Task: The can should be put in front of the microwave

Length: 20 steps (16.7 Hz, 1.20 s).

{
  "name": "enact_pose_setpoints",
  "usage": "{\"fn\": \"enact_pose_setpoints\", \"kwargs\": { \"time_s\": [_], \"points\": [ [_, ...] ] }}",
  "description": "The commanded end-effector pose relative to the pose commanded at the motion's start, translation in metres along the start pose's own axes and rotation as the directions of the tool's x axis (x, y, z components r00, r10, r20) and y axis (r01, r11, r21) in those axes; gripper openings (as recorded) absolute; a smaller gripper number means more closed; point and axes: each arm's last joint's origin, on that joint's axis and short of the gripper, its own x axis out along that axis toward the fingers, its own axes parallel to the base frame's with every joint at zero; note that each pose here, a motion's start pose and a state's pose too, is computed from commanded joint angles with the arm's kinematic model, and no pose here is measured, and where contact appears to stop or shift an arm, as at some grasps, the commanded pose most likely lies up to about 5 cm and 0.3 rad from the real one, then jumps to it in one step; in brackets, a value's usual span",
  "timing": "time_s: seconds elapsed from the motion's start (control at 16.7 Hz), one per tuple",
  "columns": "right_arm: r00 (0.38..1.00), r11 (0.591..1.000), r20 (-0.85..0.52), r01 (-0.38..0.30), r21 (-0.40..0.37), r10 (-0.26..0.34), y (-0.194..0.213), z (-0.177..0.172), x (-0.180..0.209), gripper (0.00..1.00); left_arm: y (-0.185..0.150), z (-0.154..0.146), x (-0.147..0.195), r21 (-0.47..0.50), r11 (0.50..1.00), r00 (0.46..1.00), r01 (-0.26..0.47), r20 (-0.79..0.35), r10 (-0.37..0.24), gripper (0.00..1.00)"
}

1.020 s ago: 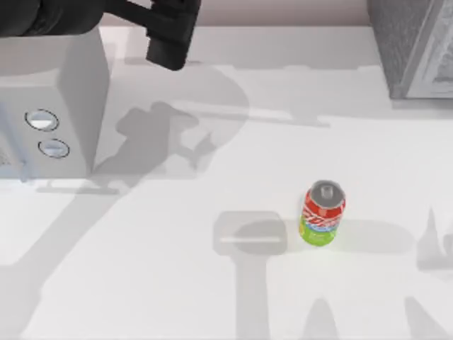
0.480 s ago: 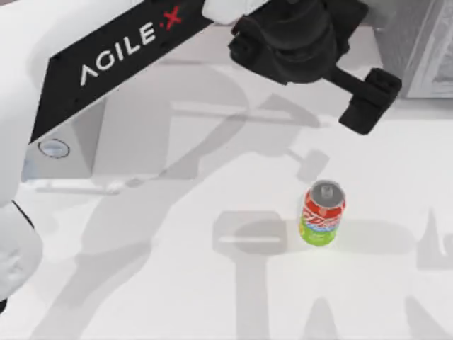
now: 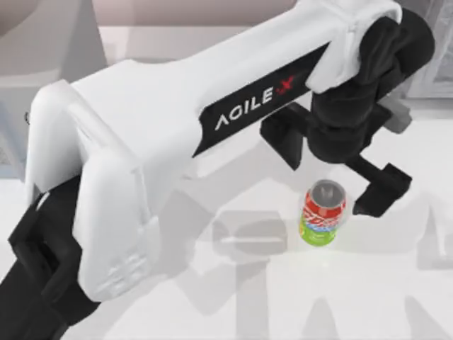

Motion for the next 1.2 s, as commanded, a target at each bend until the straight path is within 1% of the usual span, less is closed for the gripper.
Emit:
{"fn": "enact_pose_setpoints", "kwargs": {
  "time_s": [0.36,0.78,1.02,1.2],
  "points": [
    [1.0,1.0,0.0,0.0,0.0,0.0,0.0,0.0,0.0,1.0,0.002,0.001,0.006,-0.001,1.0,1.0,0.0,-0.001,0.0,1.0],
    [1.0,1.0,0.0,0.0,0.0,0.0,0.0,0.0,0.0,1.0,0.0,0.0,0.058,0.0,1.0,1.0,0.0,0.001,0.0,1.0],
    [1.0,1.0,0.0,0.0,0.0,0.0,0.0,0.0,0.0,1.0,0.0,0.0,0.06,0.0,1.0,1.0,0.0,0.0,0.0,1.0],
    [1.0,1.0,0.0,0.0,0.0,0.0,0.0,0.0,0.0,1.0,0.0,0.0,0.06,0.0,1.0,1.0,0.0,0.0,0.0,0.77]
  ]
}}
